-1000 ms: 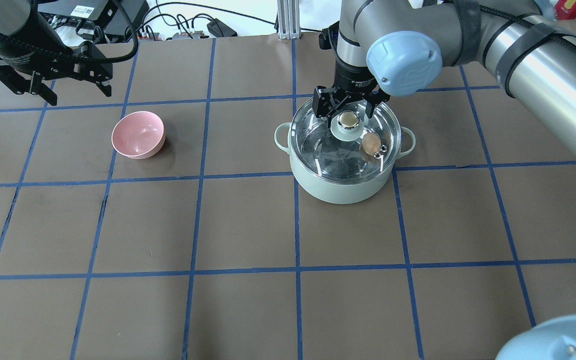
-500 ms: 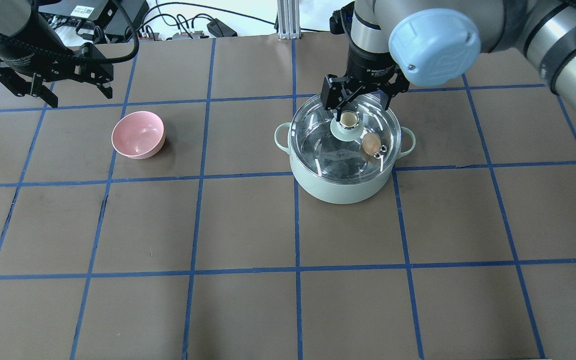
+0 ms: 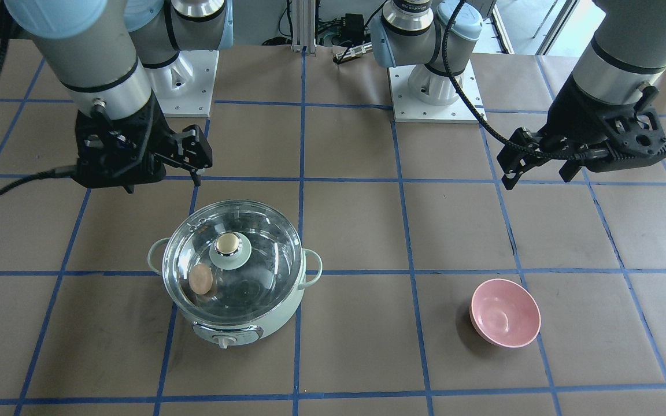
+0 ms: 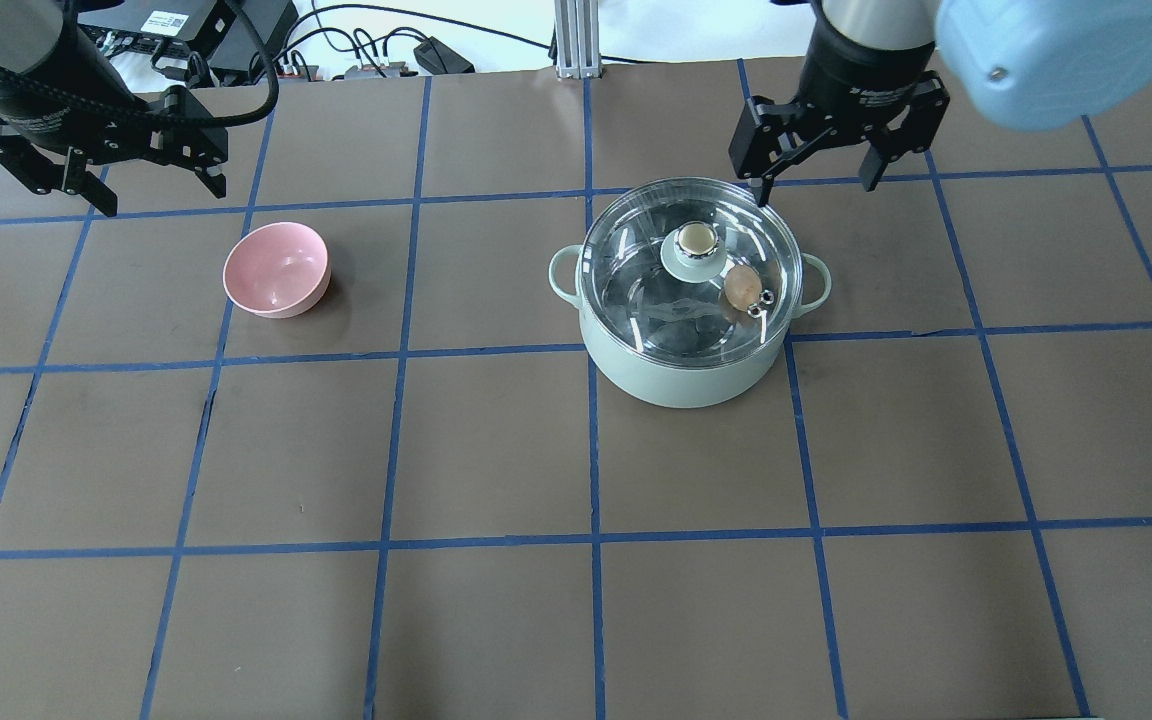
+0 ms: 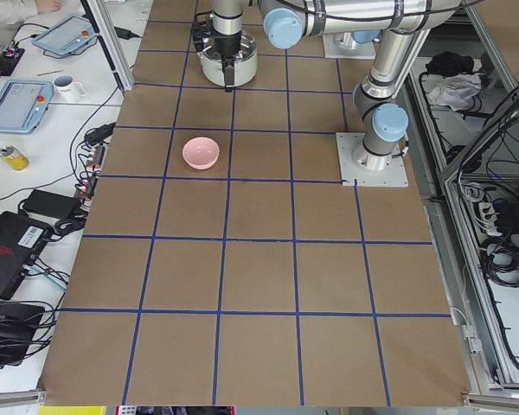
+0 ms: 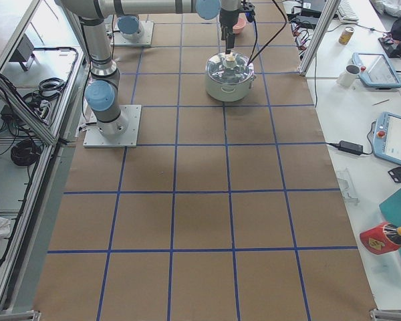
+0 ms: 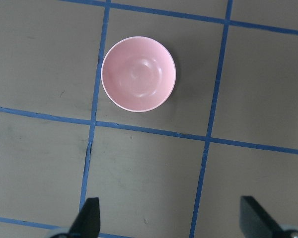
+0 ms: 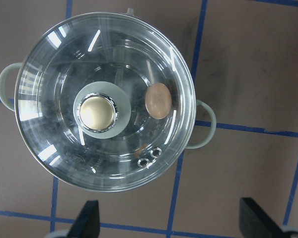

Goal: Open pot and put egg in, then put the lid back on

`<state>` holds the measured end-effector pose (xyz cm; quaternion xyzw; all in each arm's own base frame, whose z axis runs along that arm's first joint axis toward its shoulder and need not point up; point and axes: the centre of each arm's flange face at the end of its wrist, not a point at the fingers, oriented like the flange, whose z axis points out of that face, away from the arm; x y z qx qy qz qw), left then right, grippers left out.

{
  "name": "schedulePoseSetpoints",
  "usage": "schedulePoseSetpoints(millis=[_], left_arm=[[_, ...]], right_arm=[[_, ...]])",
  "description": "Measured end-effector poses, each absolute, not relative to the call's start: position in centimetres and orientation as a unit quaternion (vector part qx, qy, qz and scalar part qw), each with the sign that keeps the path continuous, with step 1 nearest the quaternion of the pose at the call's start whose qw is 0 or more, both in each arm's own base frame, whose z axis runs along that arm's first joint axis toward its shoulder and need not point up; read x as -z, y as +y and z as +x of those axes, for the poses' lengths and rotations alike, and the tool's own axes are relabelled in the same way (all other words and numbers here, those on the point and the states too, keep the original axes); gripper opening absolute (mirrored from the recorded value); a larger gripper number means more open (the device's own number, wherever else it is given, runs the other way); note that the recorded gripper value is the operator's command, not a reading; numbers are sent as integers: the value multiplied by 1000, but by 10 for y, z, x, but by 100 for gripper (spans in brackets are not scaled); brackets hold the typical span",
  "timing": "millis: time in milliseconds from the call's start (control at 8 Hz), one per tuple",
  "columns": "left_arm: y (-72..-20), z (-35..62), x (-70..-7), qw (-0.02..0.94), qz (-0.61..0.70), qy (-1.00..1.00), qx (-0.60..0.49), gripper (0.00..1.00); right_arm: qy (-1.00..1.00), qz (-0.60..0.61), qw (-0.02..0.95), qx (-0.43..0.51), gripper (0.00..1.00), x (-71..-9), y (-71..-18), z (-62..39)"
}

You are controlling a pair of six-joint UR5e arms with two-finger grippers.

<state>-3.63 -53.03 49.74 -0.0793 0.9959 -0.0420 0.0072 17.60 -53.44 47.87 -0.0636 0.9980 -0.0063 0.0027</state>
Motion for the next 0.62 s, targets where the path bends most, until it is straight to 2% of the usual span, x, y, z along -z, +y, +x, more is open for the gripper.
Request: schedulePoseSetpoints(millis=[250, 625], left_arm=[[-530, -36, -498, 7, -79, 996, 42, 100], [-530, -34, -497, 7, -78, 996, 42, 100]], right_arm=[[999, -44, 2, 4, 100, -505, -516, 143], [999, -34, 1, -9, 100, -513, -506, 129]])
